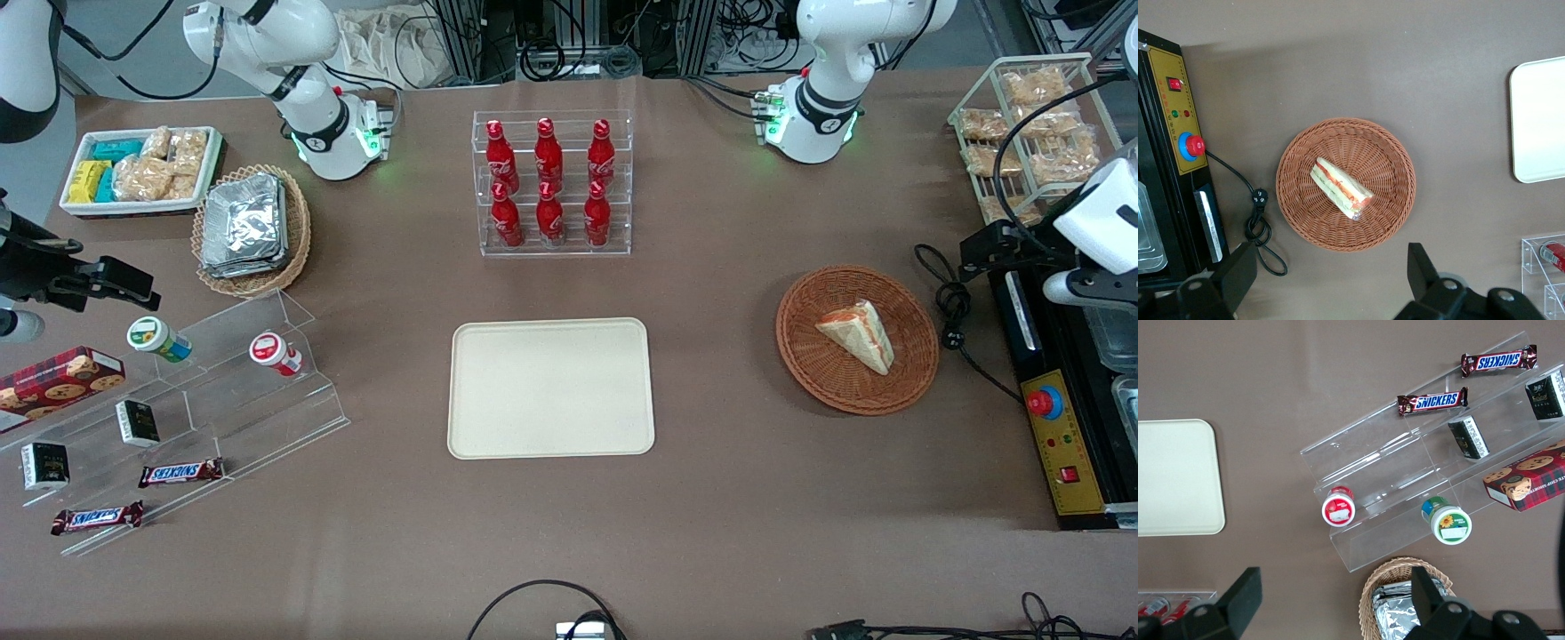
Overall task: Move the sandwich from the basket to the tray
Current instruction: 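Move the left gripper over the wicker basket above the wrapped sandwich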
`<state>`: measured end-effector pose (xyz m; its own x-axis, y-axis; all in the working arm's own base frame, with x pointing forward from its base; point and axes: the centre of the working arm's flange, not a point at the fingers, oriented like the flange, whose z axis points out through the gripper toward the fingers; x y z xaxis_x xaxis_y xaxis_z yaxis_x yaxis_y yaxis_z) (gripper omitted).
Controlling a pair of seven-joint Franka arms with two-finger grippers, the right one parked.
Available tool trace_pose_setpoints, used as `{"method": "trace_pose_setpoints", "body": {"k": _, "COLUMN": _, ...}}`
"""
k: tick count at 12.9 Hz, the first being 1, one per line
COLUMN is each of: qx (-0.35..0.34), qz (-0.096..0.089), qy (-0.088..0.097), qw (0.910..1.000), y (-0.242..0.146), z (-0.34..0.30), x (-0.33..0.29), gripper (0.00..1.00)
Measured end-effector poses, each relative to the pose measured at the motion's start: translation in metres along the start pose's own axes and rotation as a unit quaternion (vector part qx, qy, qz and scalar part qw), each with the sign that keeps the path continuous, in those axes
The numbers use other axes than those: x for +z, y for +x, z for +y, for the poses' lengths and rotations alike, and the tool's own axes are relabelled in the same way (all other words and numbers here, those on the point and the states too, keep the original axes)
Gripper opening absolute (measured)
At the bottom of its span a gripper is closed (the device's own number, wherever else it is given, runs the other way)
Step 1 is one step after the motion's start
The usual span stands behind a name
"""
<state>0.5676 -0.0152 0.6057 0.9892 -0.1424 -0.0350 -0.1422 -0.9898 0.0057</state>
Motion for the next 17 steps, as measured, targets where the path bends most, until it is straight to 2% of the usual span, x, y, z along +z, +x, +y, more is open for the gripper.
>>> {"method": "trace_pose_setpoints", "body": {"k": 5, "qx": -0.009, "qz": -0.007, "qy": -0.001, "qw": 0.9999, "y": 0.003, "z": -0.002, "x": 0.007, "gripper": 1.00}}
{"method": "trace_pose_setpoints", "body": {"k": 11, "qx": -0.073, "qz": -0.050, "qy": -0.005, "qw": 0.9961, "y": 0.013, "z": -0.017, "x": 0.064, "gripper": 1.00}}
{"method": "trace_pose_setpoints", "body": {"k": 13, "qx": -0.107, "qz": -0.051, "qy": -0.004, "qw": 0.9930, "y": 0.012, "z": -0.029, "x": 0.090, "gripper": 1.00}}
{"method": "trace_pose_setpoints", "body": {"k": 17, "qx": -0.162, "qz": -0.041, "qy": 0.000, "qw": 0.9859, "y": -0.004, "z": -0.030, "x": 0.139, "gripper": 1.00}}
